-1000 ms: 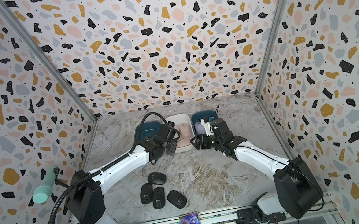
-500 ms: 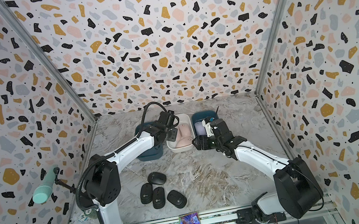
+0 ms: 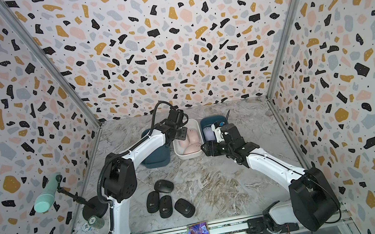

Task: Place the mice by color into the storage box
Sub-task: Place the mouse in the storage box.

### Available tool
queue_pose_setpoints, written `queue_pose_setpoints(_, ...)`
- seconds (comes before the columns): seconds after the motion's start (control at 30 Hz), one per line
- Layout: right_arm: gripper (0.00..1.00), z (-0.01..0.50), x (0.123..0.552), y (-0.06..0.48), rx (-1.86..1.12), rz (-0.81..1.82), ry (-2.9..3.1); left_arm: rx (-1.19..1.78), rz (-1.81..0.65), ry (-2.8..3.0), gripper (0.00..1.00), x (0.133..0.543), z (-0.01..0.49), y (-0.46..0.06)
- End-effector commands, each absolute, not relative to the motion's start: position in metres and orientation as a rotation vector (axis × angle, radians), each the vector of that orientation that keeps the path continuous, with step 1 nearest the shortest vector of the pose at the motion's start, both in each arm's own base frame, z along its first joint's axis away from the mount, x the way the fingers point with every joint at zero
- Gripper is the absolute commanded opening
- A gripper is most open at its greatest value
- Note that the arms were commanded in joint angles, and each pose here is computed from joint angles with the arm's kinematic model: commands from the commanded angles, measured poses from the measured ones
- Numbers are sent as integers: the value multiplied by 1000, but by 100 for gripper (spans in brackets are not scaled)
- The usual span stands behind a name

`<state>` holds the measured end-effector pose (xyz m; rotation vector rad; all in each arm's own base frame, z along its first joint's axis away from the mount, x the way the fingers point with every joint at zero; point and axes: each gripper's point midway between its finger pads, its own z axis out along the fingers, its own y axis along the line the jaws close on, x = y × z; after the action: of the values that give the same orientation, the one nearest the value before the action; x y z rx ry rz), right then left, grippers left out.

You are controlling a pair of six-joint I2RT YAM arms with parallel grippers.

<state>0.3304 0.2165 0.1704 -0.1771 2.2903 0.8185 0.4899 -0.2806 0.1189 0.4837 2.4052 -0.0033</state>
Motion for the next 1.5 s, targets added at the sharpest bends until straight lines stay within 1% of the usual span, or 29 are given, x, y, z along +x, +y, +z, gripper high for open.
queue_pose_setpoints(0.0,80,182,332,214,-188,812,2257,485,-16,2417,56,496,118,-279)
queue_pose_setpoints(0.5,80,177,333,209,-164,808,2261,505,-63,2486,56,503,85,-289)
queue_pose_setpoints(0.7,80,176,333,207,-162,808,2264,501,-70,2496,57,504,80,-289)
queue_pose_setpoints(0.77,80,175,333,207,-163,808,2265,497,-72,2495,61,504,80,-290)
queue_pose_setpoints(0.9,80,176,333,207,-157,809,2265,483,-66,2490,74,505,82,-288)
queue_pose_setpoints(1.1,80,177,332,207,-156,814,2263,443,-74,2441,75,507,103,-286)
queue_pose_setpoints(1.27,80,178,332,206,-154,815,2261,382,-125,2352,75,508,143,-286)
queue_pose_setpoints(1.47,80,177,330,206,-145,820,2265,335,-182,2281,75,496,186,-280)
